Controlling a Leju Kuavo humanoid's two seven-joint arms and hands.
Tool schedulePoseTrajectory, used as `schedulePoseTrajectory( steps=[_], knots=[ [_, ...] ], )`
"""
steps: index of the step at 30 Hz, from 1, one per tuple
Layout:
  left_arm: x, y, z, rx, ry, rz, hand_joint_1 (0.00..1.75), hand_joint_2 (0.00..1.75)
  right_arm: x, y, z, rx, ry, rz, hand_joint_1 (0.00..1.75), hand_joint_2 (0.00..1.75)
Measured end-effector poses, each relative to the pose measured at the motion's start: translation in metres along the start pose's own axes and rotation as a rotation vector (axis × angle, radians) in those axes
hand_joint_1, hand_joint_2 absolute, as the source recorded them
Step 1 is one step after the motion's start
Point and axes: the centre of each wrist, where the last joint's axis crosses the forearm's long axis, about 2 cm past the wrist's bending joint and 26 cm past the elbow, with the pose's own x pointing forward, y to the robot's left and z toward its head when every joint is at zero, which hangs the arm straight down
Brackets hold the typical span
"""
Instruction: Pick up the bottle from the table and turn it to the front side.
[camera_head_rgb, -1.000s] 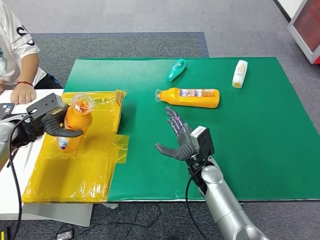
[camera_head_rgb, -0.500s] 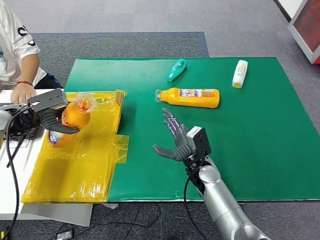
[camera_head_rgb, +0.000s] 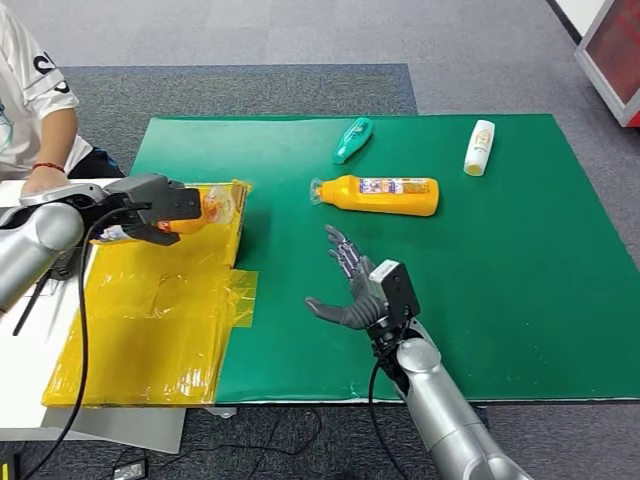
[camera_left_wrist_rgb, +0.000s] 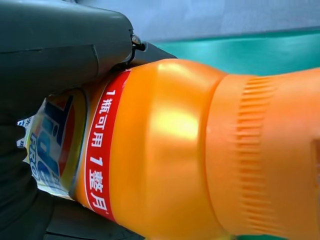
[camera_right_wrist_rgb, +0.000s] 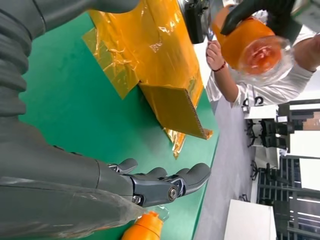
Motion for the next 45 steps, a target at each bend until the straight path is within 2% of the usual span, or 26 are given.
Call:
schedulePoseTrajectory(
  steps=[4,7,9,13,19,22,29,45],
  knots=[
    [0.013,-0.004,-0.009,-0.017,0.018,-0.100,1.75,1.75,0.000,0.000,0.001,0.004,0.009,0.009,0.00,1.75],
    [0.020,-0.007,-0.012,-0.038,-0.027,-0.095,1.75,1.75,0.000,0.001,0.001,0.011,0.009,0.013,0.00,1.75],
    [0.023,-0.009,-0.012,-0.086,-0.100,-0.031,1.75,1.75,0.000,0.001,0.001,0.017,0.007,0.011,0.00,1.75],
    [0.020,-0.008,-0.002,-0.215,-0.306,0.196,1.75,1.75,0.000,0.001,0.000,0.028,-0.008,-0.003,0.00,1.75],
    [0.004,0.005,0.024,-0.283,-0.479,0.426,1.75,1.75,0.004,0.002,-0.008,0.043,-0.029,-0.024,0.00,1.75],
    [-0.008,0.011,0.038,-0.287,-0.521,0.502,1.75,1.75,0.006,0.004,-0.013,0.058,-0.038,-0.032,0.00,1.75],
    [-0.027,0.014,0.053,-0.283,-0.502,0.542,1.75,1.75,0.009,0.008,-0.020,0.078,-0.043,-0.036,0.00,1.75],
    [-0.042,0.024,0.070,-0.315,-0.423,0.537,1.75,1.75,0.011,0.014,-0.027,0.110,-0.056,-0.040,0.00,1.75]
  ],
)
